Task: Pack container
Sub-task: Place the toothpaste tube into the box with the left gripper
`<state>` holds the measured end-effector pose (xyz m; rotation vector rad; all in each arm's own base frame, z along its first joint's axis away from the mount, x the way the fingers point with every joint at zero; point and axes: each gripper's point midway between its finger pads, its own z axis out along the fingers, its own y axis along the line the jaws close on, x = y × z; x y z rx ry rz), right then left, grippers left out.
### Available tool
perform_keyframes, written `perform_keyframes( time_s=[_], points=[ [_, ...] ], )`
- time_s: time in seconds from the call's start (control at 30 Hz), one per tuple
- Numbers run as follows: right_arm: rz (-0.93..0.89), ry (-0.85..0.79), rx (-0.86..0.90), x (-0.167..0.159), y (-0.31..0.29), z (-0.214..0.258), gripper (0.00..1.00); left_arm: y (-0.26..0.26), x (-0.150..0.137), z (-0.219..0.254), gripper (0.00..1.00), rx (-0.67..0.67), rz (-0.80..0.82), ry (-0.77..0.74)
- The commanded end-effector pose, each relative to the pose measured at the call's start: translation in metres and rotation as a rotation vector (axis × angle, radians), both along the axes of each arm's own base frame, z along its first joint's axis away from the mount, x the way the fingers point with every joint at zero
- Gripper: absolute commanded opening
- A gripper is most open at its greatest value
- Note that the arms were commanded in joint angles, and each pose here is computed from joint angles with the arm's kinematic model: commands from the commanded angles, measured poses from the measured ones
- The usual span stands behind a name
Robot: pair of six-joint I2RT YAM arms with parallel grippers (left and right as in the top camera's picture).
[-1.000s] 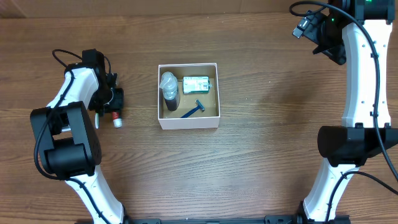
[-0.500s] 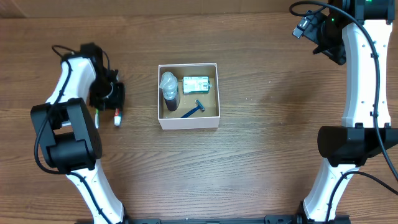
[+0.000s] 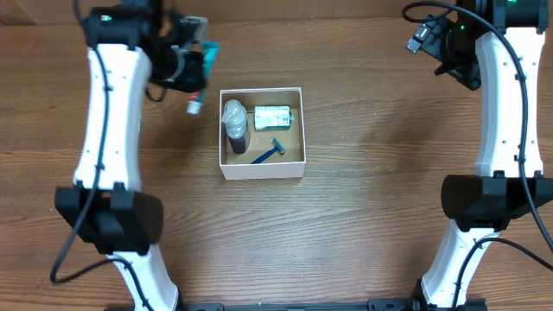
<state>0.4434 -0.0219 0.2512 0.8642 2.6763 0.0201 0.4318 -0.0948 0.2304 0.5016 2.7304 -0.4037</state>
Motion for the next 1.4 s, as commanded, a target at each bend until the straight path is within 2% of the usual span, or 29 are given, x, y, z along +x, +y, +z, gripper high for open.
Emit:
perform_keyframes(
  time_s=[0.0, 0.2, 0.27, 0.5, 0.67, 0.77, 0.83, 0.87, 0.93, 1.07, 1.27, 1.37],
  points=[
    [-0.001, -0.026, 0.000, 0.000, -0.001, 0.008, 1.00, -0.060, -0.031, 0.039, 0.16, 0.022, -0.310, -0.143],
    [-0.001, -0.026, 0.000, 0.000, -0.001, 0.008, 1.00, -0.099, -0.066, 0.001, 0.19, 0.178, -0.532, -0.066],
    [-0.001, -0.026, 0.000, 0.000, -0.001, 0.008, 1.00, -0.096, -0.071, -0.021, 0.19, 0.235, -0.547, -0.017],
    [-0.001, -0.026, 0.000, 0.000, -0.001, 0.008, 1.00, -0.088, -0.076, -0.078, 0.20, 0.254, -0.541, 0.076],
    [-0.001, -0.026, 0.000, 0.000, -0.001, 0.008, 1.00, -0.095, -0.067, -0.062, 0.21, 0.236, -0.498, 0.024],
    [-0.001, -0.026, 0.000, 0.000, -0.001, 0.008, 1.00, -0.106, -0.064, -0.030, 0.21, 0.210, -0.508, -0.057],
    [-0.001, -0.026, 0.000, 0.000, -0.001, 0.008, 1.00, -0.110, -0.060, 0.001, 0.25, 0.188, -0.477, -0.138],
    [-0.001, -0.026, 0.000, 0.000, -0.001, 0.008, 1.00, -0.110, -0.056, 0.019, 0.29, 0.175, -0.438, -0.183],
    [-0.001, -0.026, 0.000, 0.000, -0.001, 0.008, 1.00, -0.096, -0.046, 0.045, 0.29, 0.170, -0.321, -0.242],
    [-0.001, -0.026, 0.000, 0.000, -0.001, 0.008, 1.00, -0.051, -0.032, 0.072, 0.30, 0.146, -0.076, -0.277],
    [-0.001, -0.026, 0.000, 0.000, -0.001, 0.008, 1.00, 0.075, -0.026, 0.060, 0.36, 0.107, 0.428, -0.118],
    [-0.001, -0.026, 0.000, 0.000, -0.001, 0.008, 1.00, 0.118, -0.030, 0.041, 0.39, 0.116, 0.549, -0.056]
  ],
)
